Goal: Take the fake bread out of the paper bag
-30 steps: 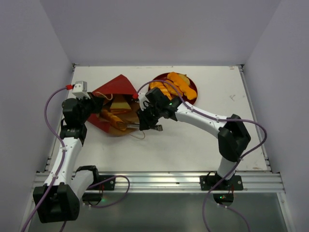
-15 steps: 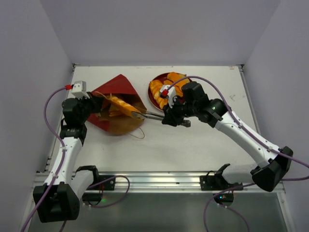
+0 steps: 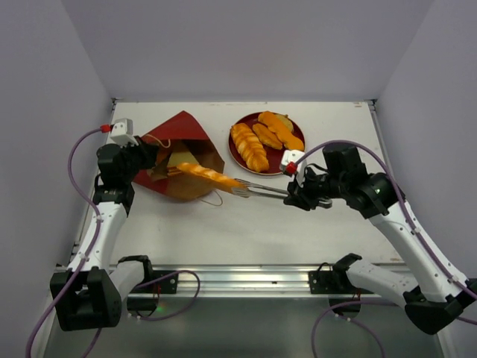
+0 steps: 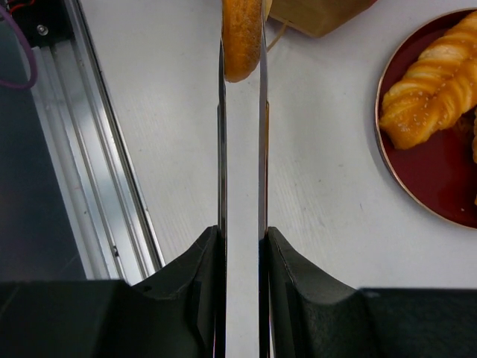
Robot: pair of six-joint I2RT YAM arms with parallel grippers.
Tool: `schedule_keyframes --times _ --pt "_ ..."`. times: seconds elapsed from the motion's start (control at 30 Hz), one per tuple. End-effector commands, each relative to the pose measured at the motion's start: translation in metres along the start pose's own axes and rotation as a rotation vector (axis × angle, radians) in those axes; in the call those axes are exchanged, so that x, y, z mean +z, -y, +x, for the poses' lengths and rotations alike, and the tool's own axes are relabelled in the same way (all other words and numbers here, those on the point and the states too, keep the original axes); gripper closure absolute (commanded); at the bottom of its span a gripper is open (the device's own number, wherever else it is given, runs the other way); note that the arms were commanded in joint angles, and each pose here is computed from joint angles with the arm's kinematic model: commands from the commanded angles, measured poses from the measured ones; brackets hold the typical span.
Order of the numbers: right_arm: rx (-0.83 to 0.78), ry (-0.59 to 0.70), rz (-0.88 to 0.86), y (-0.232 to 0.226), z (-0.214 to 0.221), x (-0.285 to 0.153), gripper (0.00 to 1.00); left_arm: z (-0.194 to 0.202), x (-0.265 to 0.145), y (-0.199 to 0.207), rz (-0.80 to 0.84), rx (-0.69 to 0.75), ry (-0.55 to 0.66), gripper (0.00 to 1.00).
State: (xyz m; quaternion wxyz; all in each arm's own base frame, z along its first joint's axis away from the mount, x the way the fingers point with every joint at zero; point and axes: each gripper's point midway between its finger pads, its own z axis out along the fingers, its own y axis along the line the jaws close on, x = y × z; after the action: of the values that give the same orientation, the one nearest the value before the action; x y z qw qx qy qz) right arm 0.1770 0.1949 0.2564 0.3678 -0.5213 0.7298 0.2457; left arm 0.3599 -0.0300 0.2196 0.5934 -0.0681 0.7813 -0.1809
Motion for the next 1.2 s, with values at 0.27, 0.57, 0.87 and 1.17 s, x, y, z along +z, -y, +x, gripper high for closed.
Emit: schedule_keyframes --times 0.27,0.57,0.87,1.17 --pt "0.019 0.115 0.184 0.02 -0.014 -0.053 1.0 -0.001 -0.001 -0.015 -0.064 0.009 0.018 0.91" --pt "0.173 0.134 0.455 0.081 -0.027 -0.072 1.0 0.002 -0.005 -0.01 -0.037 0.018 0.014 0.91" --pt "0.358 0.056 0.467 0.135 0.007 -0.033 1.0 0.001 -0.011 -0.002 -0.002 0.032 0.023 0.91" --pt "0.491 0.011 0.285 0.159 0.049 0.007 1.0 -0.001 -0.013 0.003 0.024 0.033 0.029 0.91"
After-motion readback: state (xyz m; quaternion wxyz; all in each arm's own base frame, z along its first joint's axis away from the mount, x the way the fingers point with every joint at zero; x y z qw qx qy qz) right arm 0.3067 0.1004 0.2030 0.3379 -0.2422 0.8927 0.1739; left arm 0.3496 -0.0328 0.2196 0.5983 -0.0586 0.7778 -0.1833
